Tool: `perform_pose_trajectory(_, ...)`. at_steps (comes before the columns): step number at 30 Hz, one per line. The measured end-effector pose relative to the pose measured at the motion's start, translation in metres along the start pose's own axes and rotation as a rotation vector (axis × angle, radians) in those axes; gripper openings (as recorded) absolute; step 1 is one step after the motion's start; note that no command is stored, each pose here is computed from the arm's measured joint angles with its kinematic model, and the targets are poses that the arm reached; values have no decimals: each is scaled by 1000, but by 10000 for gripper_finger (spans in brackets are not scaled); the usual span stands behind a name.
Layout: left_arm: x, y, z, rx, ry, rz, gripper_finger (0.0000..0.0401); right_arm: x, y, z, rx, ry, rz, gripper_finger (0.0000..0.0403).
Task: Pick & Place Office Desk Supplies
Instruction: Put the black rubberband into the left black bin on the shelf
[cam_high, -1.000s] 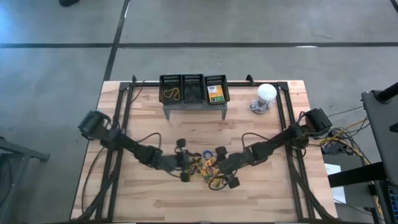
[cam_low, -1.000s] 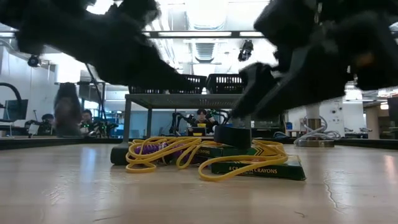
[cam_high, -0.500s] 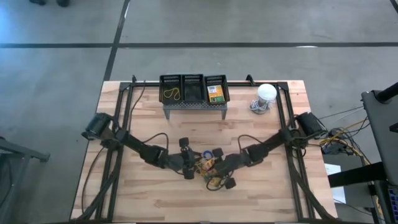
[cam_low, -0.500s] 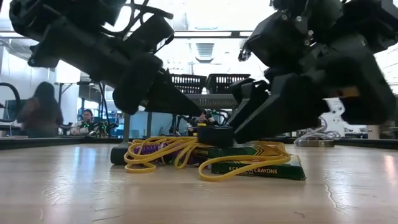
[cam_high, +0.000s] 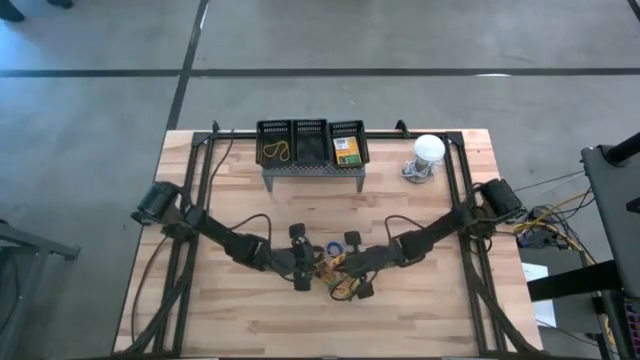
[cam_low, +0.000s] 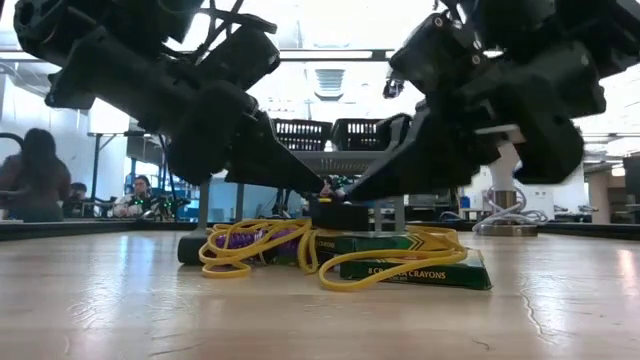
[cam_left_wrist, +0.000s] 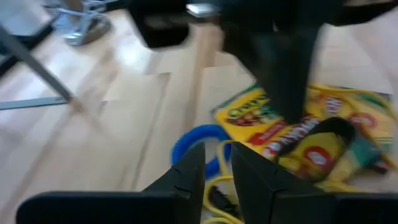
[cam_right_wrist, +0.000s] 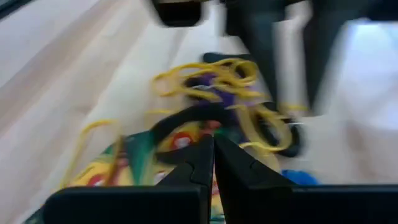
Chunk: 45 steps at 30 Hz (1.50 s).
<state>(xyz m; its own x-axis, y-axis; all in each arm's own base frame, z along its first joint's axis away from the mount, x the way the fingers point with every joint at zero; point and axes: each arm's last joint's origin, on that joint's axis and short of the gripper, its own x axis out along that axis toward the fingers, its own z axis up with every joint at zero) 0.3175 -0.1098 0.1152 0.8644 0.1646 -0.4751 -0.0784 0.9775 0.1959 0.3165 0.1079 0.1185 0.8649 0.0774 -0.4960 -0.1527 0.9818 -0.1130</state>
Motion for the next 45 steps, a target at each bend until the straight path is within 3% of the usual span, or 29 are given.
perform_pose_trajectory(5,0,-4,2,-7,-13,-164,88,-19,-9,6,20,40,-153,8)
perform_pose_trajectory(10,-1,-8,7,-19,-55,-315,125,-33,-13,2,48,35,-181,8)
perform_pose_trajectory(21,10,-1,-6,-41,21,-289,265,-35,-14,-6,54,26,-183,8)
perform_pose_trajectory(26,19,-5,-2,-26,54,-301,287,-35,-14,-6,54,23,-183,8)
perform_pose_trajectory(31,21,-8,4,-24,54,-330,254,-35,-14,-6,53,22,-182,8)
perform_pose_trajectory(45,21,-5,6,-1,38,-312,70,-35,-14,-6,36,28,-181,8)
